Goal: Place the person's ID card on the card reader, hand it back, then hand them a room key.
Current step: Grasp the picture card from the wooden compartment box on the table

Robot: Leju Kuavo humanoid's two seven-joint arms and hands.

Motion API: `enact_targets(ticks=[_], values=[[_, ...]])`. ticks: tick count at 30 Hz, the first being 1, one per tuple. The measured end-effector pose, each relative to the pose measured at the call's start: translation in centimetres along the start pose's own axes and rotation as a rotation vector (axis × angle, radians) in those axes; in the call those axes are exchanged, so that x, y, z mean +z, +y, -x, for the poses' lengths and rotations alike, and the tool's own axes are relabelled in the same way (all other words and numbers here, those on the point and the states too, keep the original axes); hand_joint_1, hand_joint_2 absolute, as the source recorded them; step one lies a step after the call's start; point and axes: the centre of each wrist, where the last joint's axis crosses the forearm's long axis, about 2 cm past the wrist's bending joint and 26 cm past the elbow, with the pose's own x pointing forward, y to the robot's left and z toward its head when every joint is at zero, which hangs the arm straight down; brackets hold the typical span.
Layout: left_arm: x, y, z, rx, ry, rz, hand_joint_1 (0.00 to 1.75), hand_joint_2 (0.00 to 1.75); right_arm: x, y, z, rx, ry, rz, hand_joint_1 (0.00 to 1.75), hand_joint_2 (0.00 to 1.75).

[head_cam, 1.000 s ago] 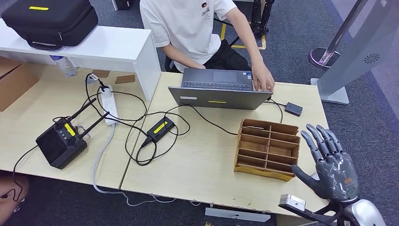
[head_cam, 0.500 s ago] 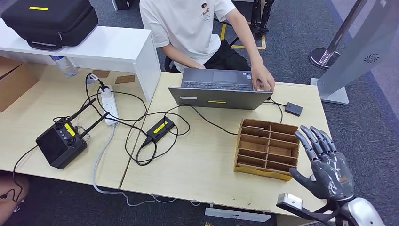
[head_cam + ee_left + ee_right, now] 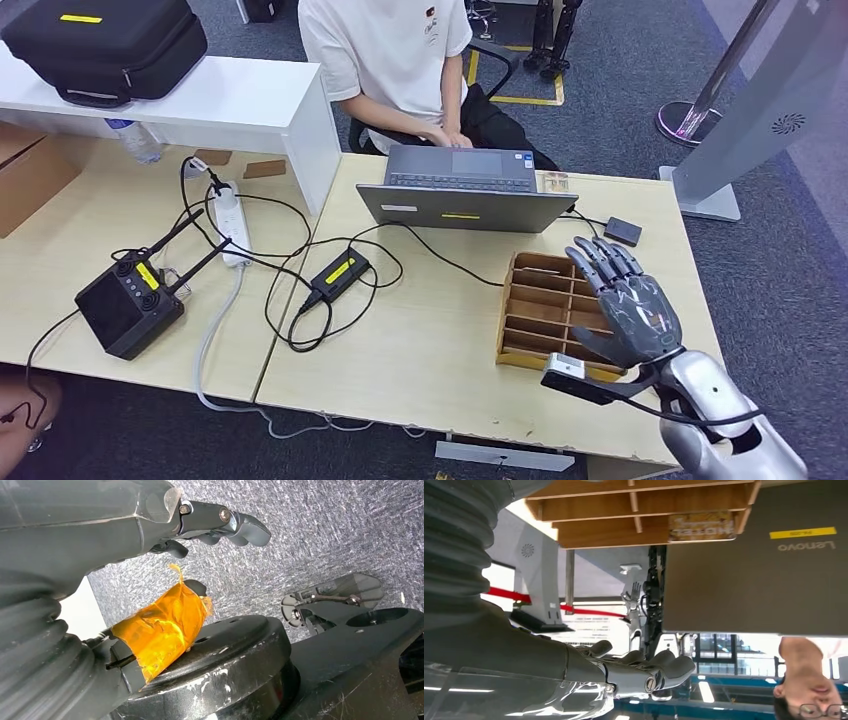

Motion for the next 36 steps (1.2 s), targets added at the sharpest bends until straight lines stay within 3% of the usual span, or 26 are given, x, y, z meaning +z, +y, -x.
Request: enact_targets(ticks=[15, 36], values=[[0.0, 0.0, 0.0, -0.005, 0.000, 0.004, 0.00, 1.75, -3.1, 1.7, -1.4, -0.055, -0.009, -0.042, 0.00, 1.75], [0.0, 0.0, 0.0, -0.008, 0.000, 0.010, 0.00, 1.75, -3.8, 2.3, -1.0, -0.056, 0.015, -0.091, 0.00, 1.75]])
